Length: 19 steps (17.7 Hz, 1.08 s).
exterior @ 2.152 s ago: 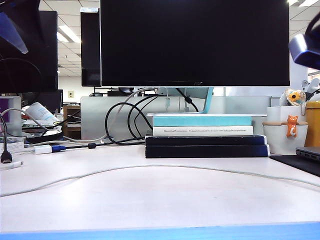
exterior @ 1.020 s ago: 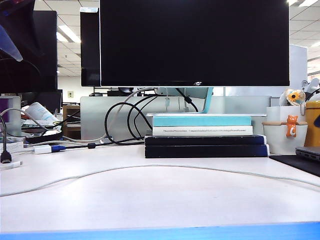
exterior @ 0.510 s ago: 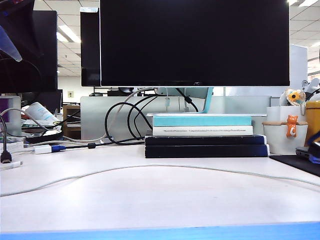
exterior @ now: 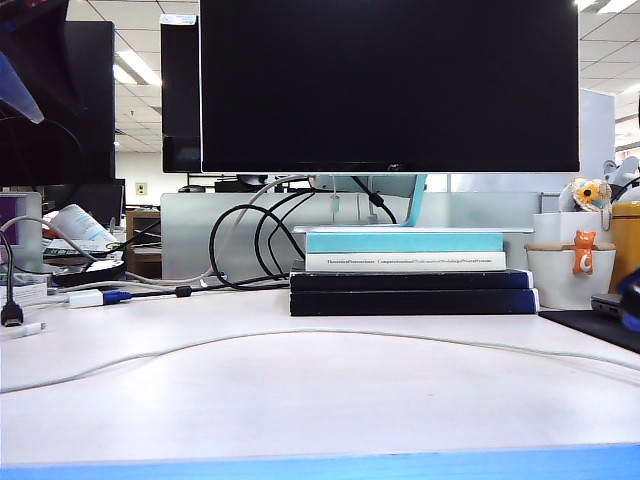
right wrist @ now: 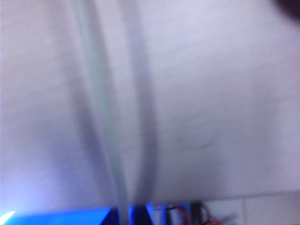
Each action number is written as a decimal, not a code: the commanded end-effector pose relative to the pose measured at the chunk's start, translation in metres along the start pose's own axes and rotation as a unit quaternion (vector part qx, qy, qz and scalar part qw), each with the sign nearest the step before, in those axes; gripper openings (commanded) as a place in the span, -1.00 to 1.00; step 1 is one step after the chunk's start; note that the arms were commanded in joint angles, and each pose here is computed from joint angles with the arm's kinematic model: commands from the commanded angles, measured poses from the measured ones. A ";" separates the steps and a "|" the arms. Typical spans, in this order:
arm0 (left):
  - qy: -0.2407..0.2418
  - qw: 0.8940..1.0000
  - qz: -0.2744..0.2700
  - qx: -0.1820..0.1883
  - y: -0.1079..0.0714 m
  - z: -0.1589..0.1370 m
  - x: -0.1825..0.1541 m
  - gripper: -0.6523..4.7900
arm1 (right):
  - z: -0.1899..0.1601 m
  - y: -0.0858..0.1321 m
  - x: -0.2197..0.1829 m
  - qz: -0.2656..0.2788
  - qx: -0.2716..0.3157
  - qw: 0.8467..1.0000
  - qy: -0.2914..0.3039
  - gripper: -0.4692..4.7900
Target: Unfold the white charging cable into a straight cable.
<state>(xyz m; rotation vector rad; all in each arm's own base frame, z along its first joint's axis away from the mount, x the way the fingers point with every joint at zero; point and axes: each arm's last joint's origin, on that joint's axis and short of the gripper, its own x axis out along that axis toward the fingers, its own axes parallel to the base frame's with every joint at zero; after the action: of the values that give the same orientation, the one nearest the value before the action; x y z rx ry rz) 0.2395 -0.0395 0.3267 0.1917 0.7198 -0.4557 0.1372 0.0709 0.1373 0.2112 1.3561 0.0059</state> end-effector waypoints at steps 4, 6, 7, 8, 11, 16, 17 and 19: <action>-0.060 0.998 0.017 0.018 -0.004 0.007 -0.022 0.34 | 0.002 0.011 -0.059 0.032 -0.026 0.998 -0.044 -0.84; -0.056 0.998 0.016 0.017 -0.004 0.006 -0.022 0.34 | -0.003 0.013 -0.076 -0.032 -0.056 0.996 -0.060 -0.84; -0.056 0.998 0.016 0.017 -0.004 0.006 -0.022 0.34 | 0.000 0.013 -0.085 -0.060 -0.062 0.993 -0.082 -0.84; -0.056 0.998 0.014 0.016 -0.004 0.006 -0.022 0.34 | 0.005 0.015 -0.095 -0.079 -0.066 0.988 -0.116 -0.84; -0.051 0.999 0.011 0.013 -0.005 0.005 -0.022 0.34 | 0.016 0.020 -0.103 -0.117 -0.076 0.974 -0.180 -0.84; -0.048 0.999 0.010 0.012 -0.005 0.004 -0.022 0.34 | 0.057 0.027 -0.075 -0.173 -0.089 0.959 -0.206 -0.84; -0.048 0.999 0.010 0.012 -0.005 0.004 -0.022 0.34 | 0.065 0.028 -0.069 -0.173 -0.080 0.958 -0.212 -0.84; -0.047 0.999 0.010 0.012 -0.005 0.004 -0.022 0.34 | 0.074 0.028 -0.064 -0.171 -0.066 0.957 -0.225 -0.14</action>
<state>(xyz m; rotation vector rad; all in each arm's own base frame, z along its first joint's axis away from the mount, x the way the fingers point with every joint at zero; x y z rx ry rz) 0.2257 -0.0377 0.3427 0.1994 0.6311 -0.4488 0.1935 0.0779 0.2150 -0.1568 0.9618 -0.2296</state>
